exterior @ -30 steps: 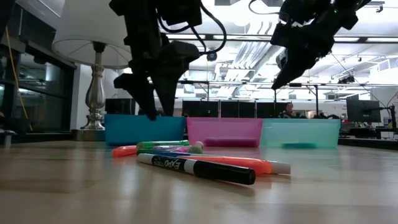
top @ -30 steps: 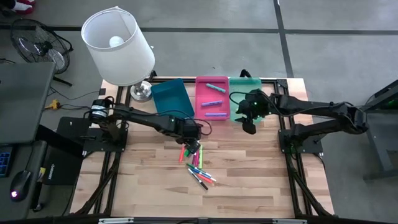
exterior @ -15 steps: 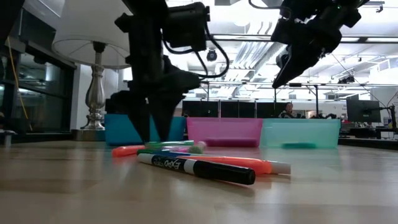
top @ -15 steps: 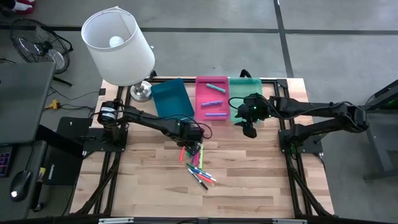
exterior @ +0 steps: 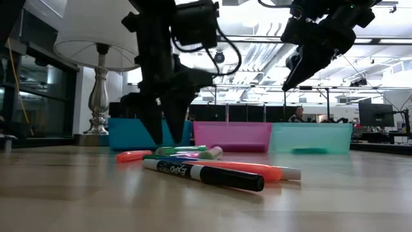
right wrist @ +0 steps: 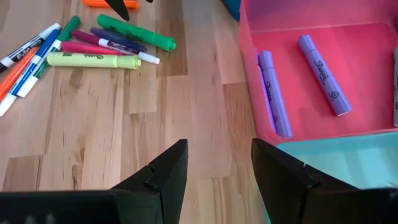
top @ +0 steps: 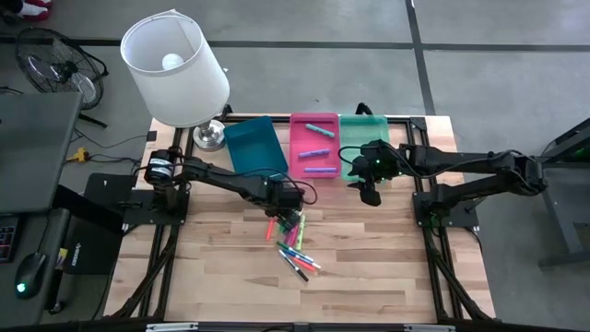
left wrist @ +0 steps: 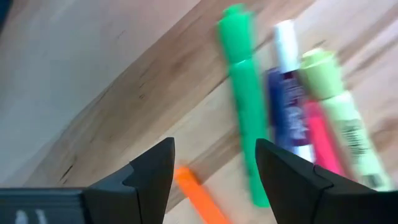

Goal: Pick & Place Markers
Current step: Put the green highlighter into the pink bin

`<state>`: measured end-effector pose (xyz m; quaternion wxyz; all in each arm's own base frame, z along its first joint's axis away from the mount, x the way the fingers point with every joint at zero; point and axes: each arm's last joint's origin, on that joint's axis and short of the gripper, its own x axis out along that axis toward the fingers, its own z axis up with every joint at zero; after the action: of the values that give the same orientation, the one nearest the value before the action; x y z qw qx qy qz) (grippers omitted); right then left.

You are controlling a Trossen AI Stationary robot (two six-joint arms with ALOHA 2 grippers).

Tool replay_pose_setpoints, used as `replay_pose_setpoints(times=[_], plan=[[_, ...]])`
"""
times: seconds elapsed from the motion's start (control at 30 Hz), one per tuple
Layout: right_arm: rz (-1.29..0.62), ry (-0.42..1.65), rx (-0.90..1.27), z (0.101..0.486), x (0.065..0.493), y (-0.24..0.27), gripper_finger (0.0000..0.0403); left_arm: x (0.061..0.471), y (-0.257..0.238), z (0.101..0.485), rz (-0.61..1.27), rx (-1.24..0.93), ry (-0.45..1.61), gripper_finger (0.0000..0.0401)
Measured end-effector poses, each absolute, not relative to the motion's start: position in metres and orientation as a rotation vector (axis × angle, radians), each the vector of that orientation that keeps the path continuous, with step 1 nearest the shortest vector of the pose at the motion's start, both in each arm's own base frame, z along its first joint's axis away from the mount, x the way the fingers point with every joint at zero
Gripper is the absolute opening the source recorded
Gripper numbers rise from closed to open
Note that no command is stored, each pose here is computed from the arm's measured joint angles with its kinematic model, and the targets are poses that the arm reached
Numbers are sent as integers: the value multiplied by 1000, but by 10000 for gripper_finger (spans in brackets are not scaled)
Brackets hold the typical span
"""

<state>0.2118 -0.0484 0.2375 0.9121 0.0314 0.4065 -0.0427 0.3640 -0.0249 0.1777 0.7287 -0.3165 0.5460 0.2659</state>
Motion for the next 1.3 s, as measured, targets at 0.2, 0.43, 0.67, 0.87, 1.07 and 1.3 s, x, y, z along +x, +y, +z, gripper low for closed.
replay_pose_setpoints(times=[0.2,0.43,0.67,0.87,1.07,1.3], plan=[[-87,842,66,237,212,-48,165,375,-28,187,553,-663,1162,220],[-87,845,66,237,211,-48,165,372,-26,182,599,-632,1217,220],[-87,848,67,237,211,-48,165,377,-27,163,601,-633,1259,220],[-87,850,68,237,211,-48,165,380,-27,153,616,-622,1274,220],[-85,852,69,237,211,-48,165,382,-30,144,624,-627,1300,220],[-86,856,70,236,211,-48,165,387,-36,150,629,-631,1303,218]])
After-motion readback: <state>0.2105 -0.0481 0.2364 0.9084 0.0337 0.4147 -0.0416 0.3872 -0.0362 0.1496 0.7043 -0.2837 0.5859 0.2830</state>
